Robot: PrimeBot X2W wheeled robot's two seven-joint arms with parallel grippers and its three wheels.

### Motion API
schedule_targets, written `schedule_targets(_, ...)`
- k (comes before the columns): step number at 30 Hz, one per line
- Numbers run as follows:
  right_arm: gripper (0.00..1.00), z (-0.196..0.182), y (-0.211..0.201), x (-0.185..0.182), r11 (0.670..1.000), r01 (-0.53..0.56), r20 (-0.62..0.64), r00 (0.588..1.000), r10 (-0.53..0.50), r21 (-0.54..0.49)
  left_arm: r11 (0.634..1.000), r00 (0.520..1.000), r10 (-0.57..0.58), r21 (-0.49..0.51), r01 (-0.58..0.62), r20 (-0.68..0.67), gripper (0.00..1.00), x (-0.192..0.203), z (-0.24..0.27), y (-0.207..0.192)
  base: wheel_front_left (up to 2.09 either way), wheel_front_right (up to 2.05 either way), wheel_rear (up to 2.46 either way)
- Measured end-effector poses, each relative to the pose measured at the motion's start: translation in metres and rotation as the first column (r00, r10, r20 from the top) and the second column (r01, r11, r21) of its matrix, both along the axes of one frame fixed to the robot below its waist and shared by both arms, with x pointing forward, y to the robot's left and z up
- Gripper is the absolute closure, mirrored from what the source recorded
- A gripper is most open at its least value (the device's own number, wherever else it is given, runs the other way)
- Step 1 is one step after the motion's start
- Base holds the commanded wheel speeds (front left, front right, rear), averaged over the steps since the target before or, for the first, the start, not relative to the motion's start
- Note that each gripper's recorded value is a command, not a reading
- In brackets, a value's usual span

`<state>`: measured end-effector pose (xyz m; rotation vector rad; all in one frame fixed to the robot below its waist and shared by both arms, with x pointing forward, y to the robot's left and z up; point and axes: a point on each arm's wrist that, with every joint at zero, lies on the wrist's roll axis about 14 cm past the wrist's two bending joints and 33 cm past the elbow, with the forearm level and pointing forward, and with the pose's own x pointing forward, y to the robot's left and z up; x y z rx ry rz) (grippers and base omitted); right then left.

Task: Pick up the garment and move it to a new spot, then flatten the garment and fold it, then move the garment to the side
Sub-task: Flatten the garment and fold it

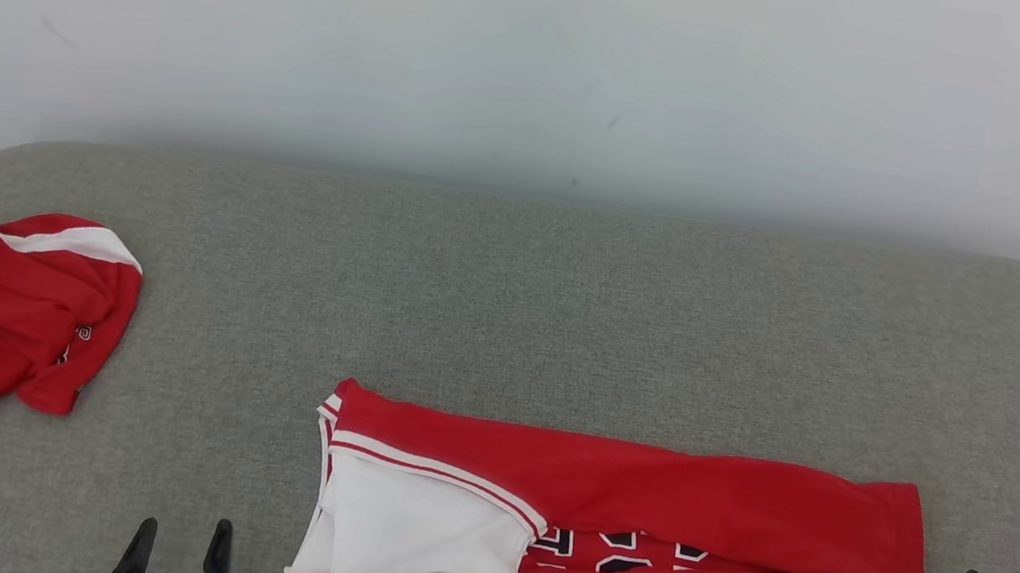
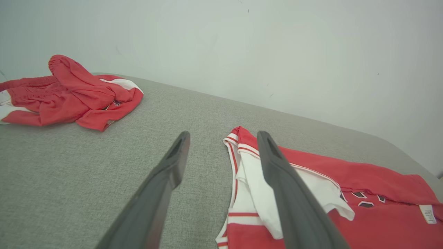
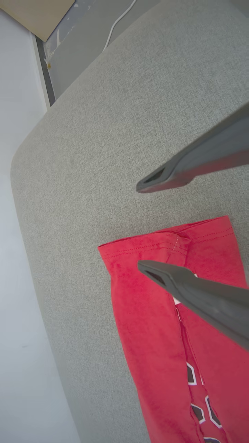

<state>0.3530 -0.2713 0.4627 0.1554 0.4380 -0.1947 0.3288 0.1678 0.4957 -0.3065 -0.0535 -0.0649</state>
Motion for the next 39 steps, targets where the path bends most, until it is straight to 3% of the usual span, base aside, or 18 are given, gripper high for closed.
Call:
schedule_targets(12, 0.0, -0.009, 0.005, 0.002, 0.997, 0.009, -0.035, 0.999, -0.007, 0.073, 1.0, 1.0, 0.008, 0.028, -0.008, 0.011, 0.0, -0.001, 0.003, 0.003, 0.0, 0.0, 0.0)
schedule_targets(22, 0.0, -0.035, 0.032, 0.016, 0.979, -0.037, -0.198, 0.977, 0.077, 0.2, 0.999, 0.999, 0.026, 0.042, -0.028, 0.028, 0.0, -0.004, 0.008, 0.01, 0.0, 0.0, 0.0)
schedule_targets(29, 0.0, -0.05, 0.022, 0.027, 0.988, -0.042, -0.308, 0.948, 0.085, 0.146, 0.99, 0.998, 0.064, 0.123, -0.062, -0.012, 0.0, -0.003, -0.004, 0.025, 0.0, 0.0, 0.0)
schedule_targets(39, 0.0, -0.075, 0.019, 0.034, 0.99, -0.015, -0.438, 0.896, 0.075, 0.138, 0.988, 0.994, 0.097, 0.123, -0.089, -0.058, 0.0, 0.005, -0.017, 0.034, 0.0, 0.0, 0.0)
